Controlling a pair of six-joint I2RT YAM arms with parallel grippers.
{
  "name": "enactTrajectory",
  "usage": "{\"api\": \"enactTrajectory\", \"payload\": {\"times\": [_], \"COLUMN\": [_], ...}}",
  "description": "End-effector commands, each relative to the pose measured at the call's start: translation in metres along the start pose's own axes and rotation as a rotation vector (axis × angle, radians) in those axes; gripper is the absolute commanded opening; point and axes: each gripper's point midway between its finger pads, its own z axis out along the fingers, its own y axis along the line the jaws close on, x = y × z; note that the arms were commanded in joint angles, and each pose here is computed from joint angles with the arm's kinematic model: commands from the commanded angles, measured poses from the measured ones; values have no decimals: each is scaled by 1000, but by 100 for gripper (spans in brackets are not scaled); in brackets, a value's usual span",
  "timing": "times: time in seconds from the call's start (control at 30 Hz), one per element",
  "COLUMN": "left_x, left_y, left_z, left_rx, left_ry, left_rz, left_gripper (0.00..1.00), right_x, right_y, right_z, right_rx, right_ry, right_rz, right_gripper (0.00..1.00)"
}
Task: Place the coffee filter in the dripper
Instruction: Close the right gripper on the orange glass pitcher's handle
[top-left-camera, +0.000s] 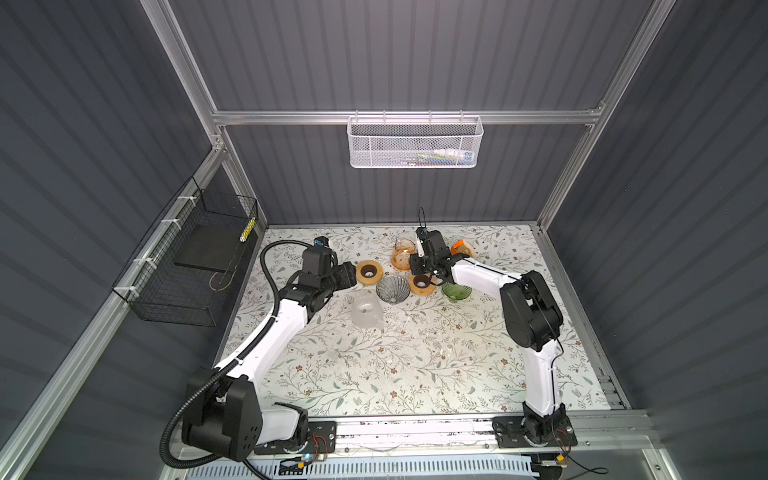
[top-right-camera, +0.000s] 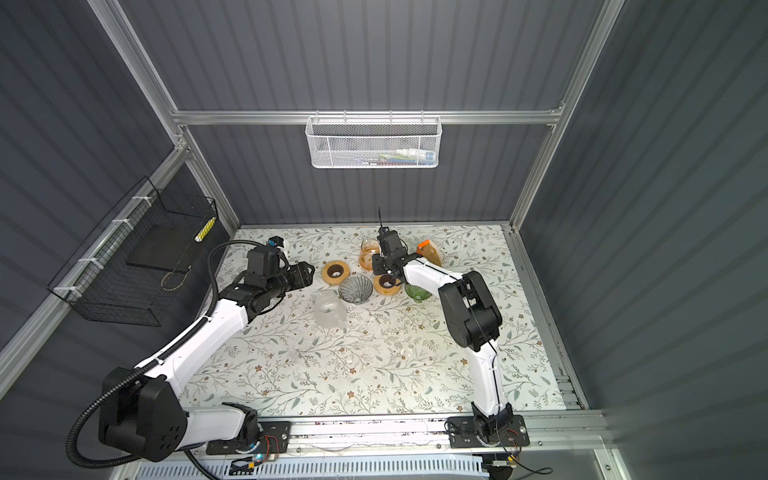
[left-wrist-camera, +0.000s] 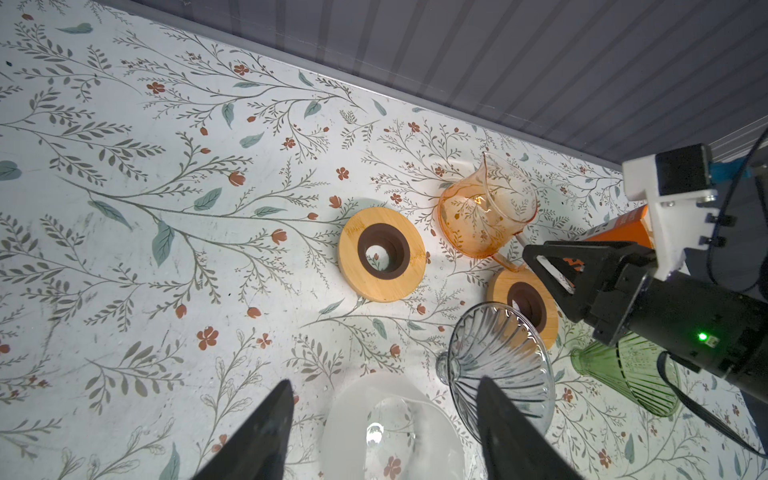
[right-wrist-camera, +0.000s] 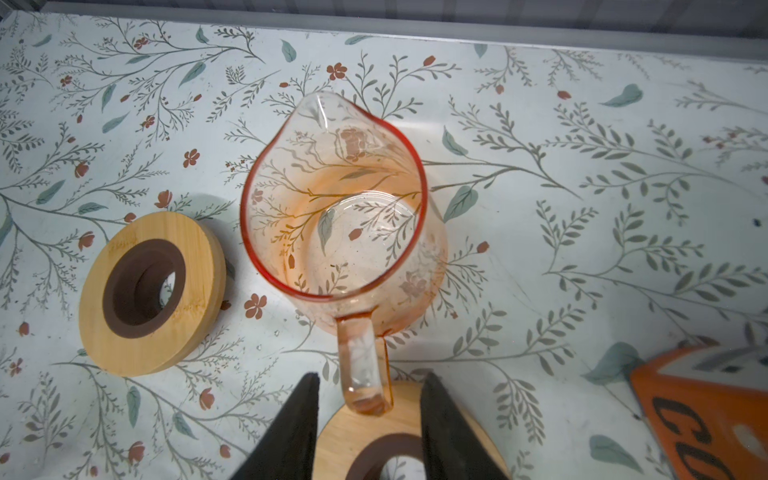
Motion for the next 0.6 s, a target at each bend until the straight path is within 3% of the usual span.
{"api": "enactTrajectory", "payload": {"times": [0.0, 0.57], "left_x": [-10, -16], "left_y": [-9, -13], "left_z": [-8, -17], "left_rx": [26, 43], "left_ry": [-9, -26], "left_rz": [12, 22], "left_gripper": [70, 69], "right_x": [1, -1], "right_y": [1, 1], "right_z": [5, 15], "right_rx": [-1, 15], "right_ry": [16, 49], "right_rz": [-6, -13], "right_gripper": [41, 31]}}
